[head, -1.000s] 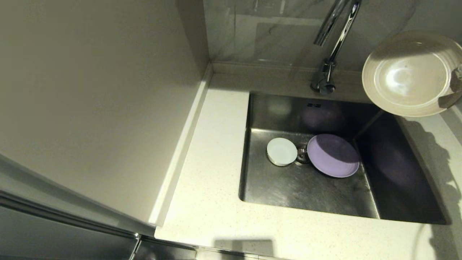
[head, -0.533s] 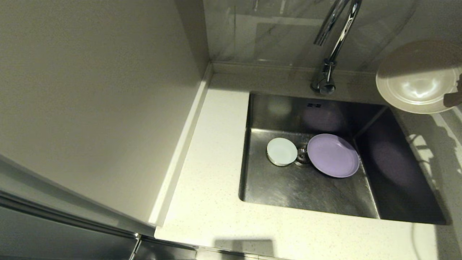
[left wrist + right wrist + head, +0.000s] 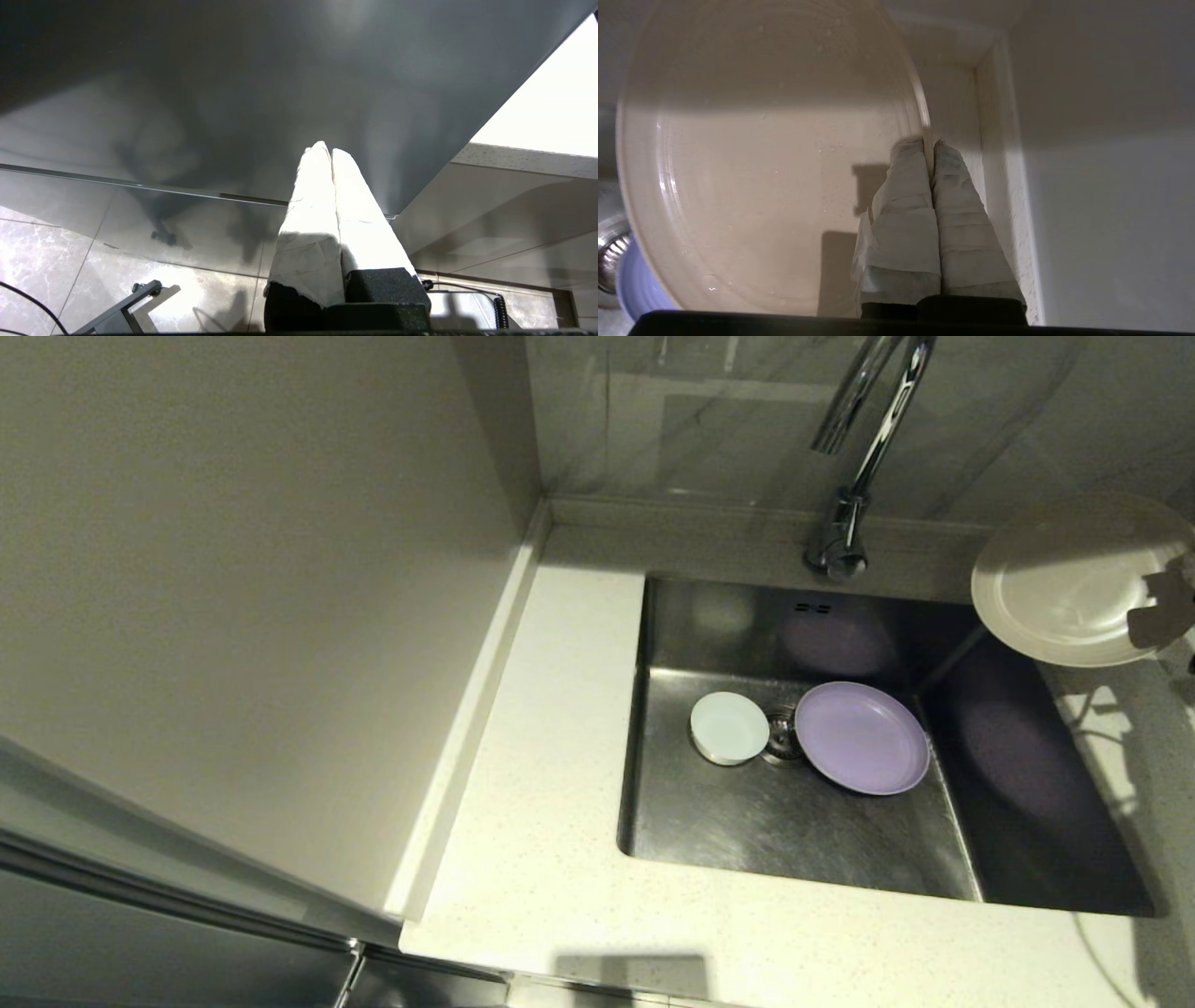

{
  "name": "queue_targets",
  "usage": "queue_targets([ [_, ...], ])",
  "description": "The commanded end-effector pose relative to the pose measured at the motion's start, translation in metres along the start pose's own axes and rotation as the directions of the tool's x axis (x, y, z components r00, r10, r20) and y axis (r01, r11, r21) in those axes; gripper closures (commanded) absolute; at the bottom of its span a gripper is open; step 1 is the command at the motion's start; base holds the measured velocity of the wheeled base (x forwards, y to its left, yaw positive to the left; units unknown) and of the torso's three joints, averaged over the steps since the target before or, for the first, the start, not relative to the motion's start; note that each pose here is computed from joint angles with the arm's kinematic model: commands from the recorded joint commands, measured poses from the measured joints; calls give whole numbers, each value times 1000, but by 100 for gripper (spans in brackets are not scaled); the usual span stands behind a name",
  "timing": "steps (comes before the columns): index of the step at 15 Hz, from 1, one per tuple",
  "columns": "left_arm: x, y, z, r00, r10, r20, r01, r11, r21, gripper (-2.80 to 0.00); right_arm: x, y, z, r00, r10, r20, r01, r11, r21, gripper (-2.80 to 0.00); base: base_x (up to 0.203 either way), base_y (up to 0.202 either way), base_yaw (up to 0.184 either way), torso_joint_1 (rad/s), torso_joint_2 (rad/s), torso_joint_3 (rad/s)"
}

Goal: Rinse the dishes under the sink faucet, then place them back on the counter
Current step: Put a plate back to the table from the sink

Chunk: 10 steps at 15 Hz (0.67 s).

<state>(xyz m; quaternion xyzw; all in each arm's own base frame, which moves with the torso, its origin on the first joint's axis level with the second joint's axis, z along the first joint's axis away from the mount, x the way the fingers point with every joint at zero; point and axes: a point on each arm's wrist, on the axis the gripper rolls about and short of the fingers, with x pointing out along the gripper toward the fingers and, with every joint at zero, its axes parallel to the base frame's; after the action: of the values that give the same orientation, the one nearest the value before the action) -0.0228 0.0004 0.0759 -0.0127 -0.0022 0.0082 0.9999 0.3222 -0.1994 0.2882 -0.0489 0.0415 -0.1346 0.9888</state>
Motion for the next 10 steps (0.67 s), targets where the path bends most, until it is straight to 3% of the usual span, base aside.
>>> queue_targets([
  [1, 0, 0, 0, 1000, -1, 5, 1, 1000, -1, 0, 11, -2, -13, 999, 7, -40, -7, 1000, 3, 0, 0, 0, 0, 0, 0, 0],
  [5, 0, 0, 0, 1000, 0, 4, 0, 1000, 0, 0, 26, -12, -1, 1000, -10, 7, 11, 1000, -26, 0, 0, 0, 0, 0, 0, 0],
  [8, 0, 0, 0, 1000, 0, 3, 0, 1000, -1, 0, 42, -20, 0, 997, -71, 21, 71, 997, -39, 0, 0, 0, 0, 0, 0, 0],
  [10, 0, 0, 0, 1000, 0, 3, 0, 1000, 0, 0, 51, -28, -4, 996, -90, 26, 92, 992, -85, 0, 0, 0, 0, 0, 0, 0],
])
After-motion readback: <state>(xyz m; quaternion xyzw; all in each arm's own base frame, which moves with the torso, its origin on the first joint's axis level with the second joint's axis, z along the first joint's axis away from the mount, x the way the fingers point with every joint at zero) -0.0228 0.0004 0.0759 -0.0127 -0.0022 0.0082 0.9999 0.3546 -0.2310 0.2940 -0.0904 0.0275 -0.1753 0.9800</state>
